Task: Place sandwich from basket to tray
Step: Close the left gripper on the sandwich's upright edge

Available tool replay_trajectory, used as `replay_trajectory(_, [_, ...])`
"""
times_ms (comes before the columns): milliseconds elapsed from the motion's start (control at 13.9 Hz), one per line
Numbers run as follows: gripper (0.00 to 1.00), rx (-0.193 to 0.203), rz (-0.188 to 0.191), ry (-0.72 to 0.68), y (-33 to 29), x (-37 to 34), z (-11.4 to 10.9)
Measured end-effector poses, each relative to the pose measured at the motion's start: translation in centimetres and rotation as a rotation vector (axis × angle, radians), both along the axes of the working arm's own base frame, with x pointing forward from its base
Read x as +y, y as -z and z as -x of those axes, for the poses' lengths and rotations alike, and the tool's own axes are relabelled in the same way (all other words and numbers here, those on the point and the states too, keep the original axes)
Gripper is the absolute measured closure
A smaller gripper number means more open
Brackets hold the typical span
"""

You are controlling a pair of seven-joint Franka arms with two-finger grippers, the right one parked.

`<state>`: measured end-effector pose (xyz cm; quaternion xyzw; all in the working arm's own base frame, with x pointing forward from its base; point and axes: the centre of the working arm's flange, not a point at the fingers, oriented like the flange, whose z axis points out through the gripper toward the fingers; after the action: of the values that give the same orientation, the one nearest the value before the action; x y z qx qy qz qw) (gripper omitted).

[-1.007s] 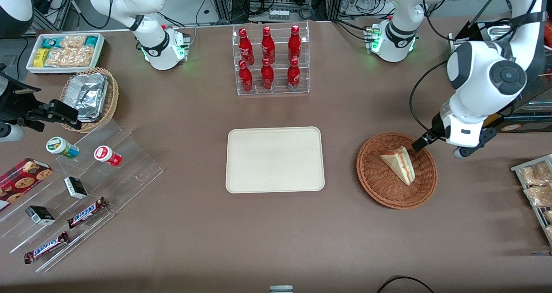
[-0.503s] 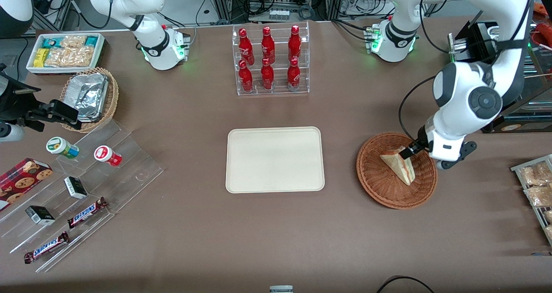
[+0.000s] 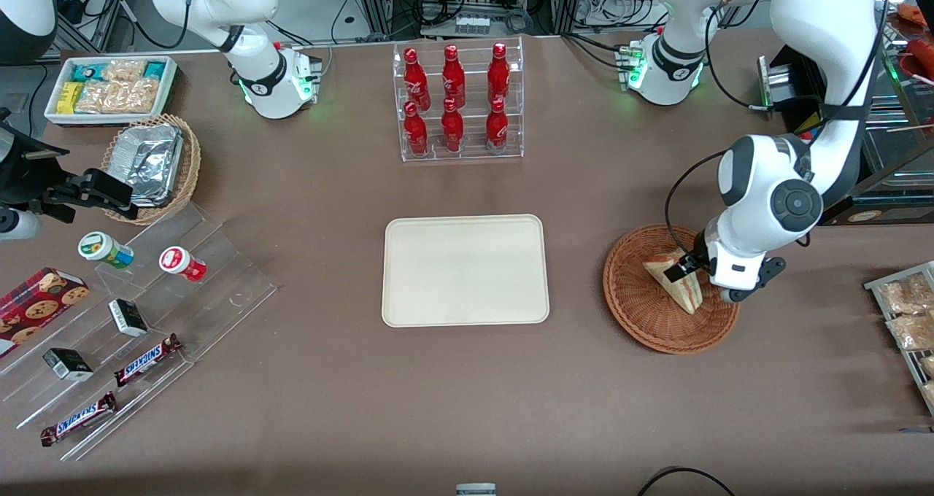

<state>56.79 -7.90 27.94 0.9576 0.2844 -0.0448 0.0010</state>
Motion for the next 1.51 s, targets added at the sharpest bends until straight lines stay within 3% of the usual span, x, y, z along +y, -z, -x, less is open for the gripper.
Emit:
replay_trajectory(431, [0.04, 0.015, 0.002, -0.011, 2.1, 0.0, -0.1])
replay_trajectory(719, [0.51, 0.019, -0.001, -0.051, 2.3, -0.2, 0.0])
replay_trajectory(1007, [0.82, 0.022, 0.000, -0.052, 2.4, -0.5, 0.1])
replay_trajectory(1294, [0.82, 0.014, 0.001, -0.044, 1.8, -0.7, -0.4])
replay_trajectory(1510, [0.86, 0.072, -0.017, 0.031, -0.7, -0.8, -1.6])
